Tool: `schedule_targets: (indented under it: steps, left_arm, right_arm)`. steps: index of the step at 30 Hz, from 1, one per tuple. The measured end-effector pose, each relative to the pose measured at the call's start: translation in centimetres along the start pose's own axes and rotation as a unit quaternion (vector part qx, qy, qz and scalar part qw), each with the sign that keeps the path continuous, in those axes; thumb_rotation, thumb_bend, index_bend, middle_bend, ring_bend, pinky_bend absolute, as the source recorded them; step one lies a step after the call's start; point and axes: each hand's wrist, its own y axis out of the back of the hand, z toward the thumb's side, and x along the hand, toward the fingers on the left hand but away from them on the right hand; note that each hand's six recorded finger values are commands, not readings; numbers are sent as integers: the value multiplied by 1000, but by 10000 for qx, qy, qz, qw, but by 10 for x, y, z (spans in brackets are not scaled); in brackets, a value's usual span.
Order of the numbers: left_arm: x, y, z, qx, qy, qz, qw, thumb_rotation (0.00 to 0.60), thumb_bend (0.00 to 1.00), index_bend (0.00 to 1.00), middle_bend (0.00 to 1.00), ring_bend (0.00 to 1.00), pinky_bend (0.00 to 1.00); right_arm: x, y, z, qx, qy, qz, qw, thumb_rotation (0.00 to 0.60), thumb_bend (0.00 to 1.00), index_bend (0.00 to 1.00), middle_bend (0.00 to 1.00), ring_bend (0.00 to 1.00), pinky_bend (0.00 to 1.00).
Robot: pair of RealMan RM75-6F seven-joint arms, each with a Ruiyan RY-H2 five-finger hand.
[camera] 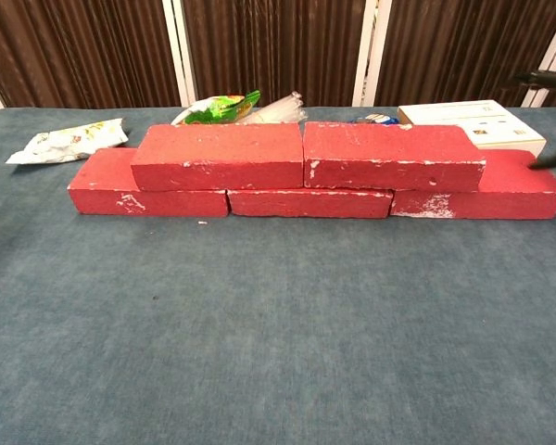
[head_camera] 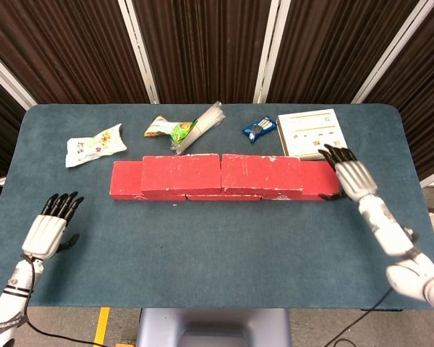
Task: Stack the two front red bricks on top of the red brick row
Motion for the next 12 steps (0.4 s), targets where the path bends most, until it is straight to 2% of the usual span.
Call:
schedule_targets:
  steps: [3, 6, 8, 10, 12]
  left_arm:
    - [-5, 13, 1, 141, 80, 340, 9993, 600, 322, 0, 0, 0, 36]
    - [-9, 19, 2, 123, 93, 416, 9990, 600, 324, 0, 0, 0, 36]
    - [-11, 22, 2, 113, 108, 420, 9990, 600, 324, 0, 0, 0, 36]
    - [-14, 24, 2, 93, 130, 420, 9990, 600, 323, 0, 0, 0, 36]
    - [-15, 26, 2, 117, 167, 424, 9989, 600, 322, 0, 0, 0, 36]
  right_arm:
    - [45, -7, 8, 147, 8, -377, 9992, 600, 253, 0, 0, 0, 0]
    - [90, -6, 22, 410, -96, -747, 9963, 600, 253, 0, 0, 0, 0]
    - [117, -8, 29, 474, -284, -792, 9953, 600, 253, 0, 0, 0, 0]
    - [140, -12, 30, 479, -494, -692, 9952, 600, 253, 0, 0, 0, 0]
    - [150, -13, 26, 534, -618, -601, 9948, 600, 253, 0, 0, 0, 0]
